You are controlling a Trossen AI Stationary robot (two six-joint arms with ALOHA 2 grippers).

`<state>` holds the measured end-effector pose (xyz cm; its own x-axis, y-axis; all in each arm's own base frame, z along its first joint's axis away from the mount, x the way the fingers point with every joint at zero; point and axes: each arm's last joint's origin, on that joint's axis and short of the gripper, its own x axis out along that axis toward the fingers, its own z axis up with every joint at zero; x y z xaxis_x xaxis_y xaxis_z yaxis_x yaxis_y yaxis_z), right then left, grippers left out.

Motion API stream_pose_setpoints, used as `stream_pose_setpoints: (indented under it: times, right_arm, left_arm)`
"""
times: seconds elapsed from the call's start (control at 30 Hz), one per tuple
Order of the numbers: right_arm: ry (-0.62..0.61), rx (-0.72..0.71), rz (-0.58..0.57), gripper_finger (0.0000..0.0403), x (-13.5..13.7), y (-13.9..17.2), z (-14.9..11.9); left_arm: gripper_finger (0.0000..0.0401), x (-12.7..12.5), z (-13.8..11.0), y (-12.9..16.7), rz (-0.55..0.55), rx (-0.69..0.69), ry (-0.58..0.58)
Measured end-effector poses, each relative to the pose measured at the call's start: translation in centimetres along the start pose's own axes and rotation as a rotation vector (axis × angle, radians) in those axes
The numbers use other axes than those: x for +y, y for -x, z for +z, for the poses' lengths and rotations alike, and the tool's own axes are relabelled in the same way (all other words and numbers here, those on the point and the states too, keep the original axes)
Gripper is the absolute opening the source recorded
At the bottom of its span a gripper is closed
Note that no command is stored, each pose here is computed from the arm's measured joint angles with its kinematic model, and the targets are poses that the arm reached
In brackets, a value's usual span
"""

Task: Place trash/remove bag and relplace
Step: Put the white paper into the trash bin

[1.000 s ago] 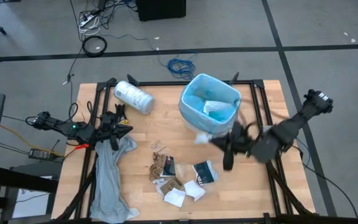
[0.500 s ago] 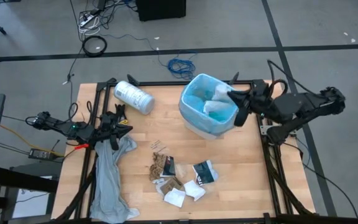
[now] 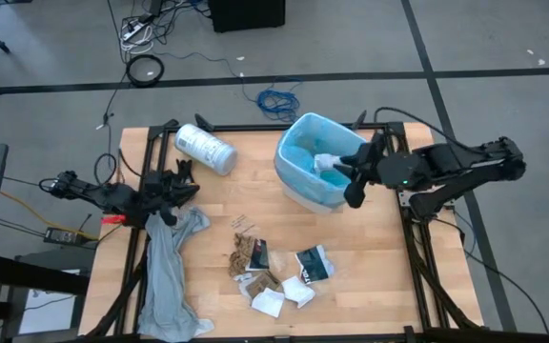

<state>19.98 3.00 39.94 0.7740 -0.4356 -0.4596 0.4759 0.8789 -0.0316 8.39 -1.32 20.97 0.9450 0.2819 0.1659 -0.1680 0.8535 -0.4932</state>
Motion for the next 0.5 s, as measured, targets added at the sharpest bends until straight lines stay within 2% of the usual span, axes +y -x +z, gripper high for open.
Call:
stream_pose_setpoints:
  times: [0.17, 0.27, 0.4, 0.5]
  right_arm:
    - [-0.029, 0.0, -0.014, 0.0181, -0.3, -1.3, 0.5]
    - [-0.071, -0.037, -0.054, 0.0214, -1.0, -1.5, 1.0]
    - [-0.152, -0.13, -0.062, 0.0228, -2.0, -1.1, 2.1]
    - [-0.184, -0.201, -0.06, 0.0223, -2.4, -0.8, 2.9]
  left_arm:
    - [0.0015, -0.7, 2.2, 0.2, -0.074, -0.194, 0.118]
    - [0.0015, -1.1, 4.2, 0.9, -0.124, -0.372, 0.158]
    - [0.0015, -1.2, 7.5, 2.4, -0.172, -0.639, 0.183]
    - [0.0015, -1.6, 10.1, 3.6, -0.199, -0.771, 0.089]
